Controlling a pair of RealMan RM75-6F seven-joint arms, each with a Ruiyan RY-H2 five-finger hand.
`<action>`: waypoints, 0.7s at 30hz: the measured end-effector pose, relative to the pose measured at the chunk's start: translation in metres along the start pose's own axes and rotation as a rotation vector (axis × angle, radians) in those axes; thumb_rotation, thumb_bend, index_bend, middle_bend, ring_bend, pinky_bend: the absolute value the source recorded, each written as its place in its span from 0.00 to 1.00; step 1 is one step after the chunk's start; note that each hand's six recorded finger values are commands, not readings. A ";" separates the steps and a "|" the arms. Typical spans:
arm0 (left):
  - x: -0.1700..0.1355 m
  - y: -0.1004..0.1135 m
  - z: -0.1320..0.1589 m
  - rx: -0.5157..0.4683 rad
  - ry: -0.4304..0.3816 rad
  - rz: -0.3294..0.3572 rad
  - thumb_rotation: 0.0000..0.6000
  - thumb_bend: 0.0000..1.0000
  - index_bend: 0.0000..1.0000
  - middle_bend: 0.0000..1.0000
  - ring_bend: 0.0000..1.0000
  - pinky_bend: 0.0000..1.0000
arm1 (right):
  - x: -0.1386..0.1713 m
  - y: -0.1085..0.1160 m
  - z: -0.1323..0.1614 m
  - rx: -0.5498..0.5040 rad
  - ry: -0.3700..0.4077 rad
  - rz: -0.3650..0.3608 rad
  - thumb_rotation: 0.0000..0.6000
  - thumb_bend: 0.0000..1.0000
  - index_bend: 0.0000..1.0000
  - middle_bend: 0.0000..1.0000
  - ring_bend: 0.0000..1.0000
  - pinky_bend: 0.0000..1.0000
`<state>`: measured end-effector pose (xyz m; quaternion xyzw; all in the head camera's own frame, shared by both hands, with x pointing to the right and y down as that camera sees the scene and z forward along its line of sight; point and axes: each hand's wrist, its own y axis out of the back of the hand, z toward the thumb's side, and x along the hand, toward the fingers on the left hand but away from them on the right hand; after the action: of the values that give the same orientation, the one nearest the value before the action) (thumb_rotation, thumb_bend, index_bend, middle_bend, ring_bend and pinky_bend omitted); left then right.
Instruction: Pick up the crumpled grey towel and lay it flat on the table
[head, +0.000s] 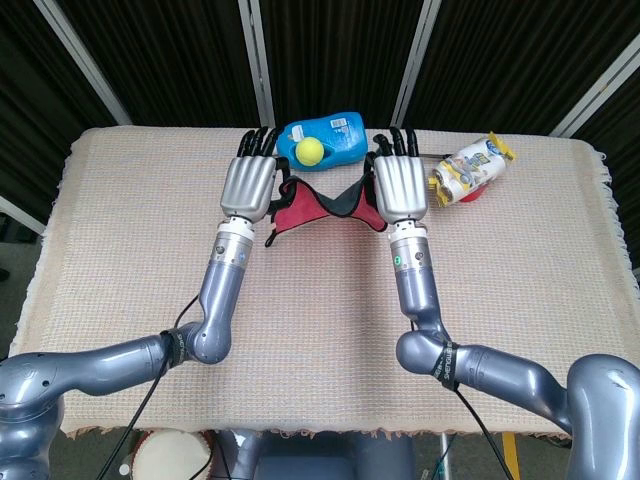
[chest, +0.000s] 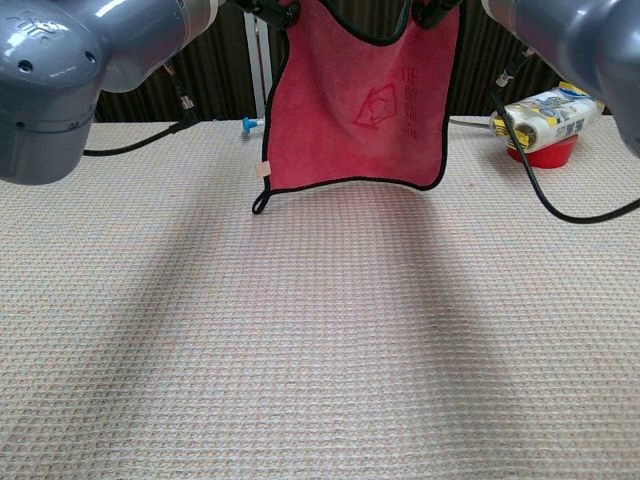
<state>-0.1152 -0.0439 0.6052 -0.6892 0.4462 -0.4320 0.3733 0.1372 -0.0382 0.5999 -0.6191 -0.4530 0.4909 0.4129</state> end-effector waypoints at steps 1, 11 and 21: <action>0.003 -0.001 0.002 0.000 0.000 0.002 1.00 0.49 0.61 0.07 0.00 0.00 | -0.004 -0.001 0.001 -0.002 -0.002 0.000 1.00 0.57 0.61 0.24 0.11 0.04; 0.022 -0.005 0.014 -0.014 -0.014 0.043 1.00 0.49 0.61 0.07 0.00 0.00 | -0.025 0.000 0.004 -0.019 -0.009 -0.039 1.00 0.57 0.61 0.24 0.11 0.04; 0.017 -0.008 0.022 -0.009 -0.074 0.029 1.00 0.49 0.61 0.07 0.00 0.00 | -0.005 0.003 -0.010 -0.011 -0.009 -0.032 1.00 0.57 0.61 0.24 0.11 0.05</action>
<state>-0.0882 -0.0543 0.6092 -0.6997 0.4441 -0.3988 0.3925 0.1471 -0.0446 0.6000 -0.6118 -0.4673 0.4848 0.4151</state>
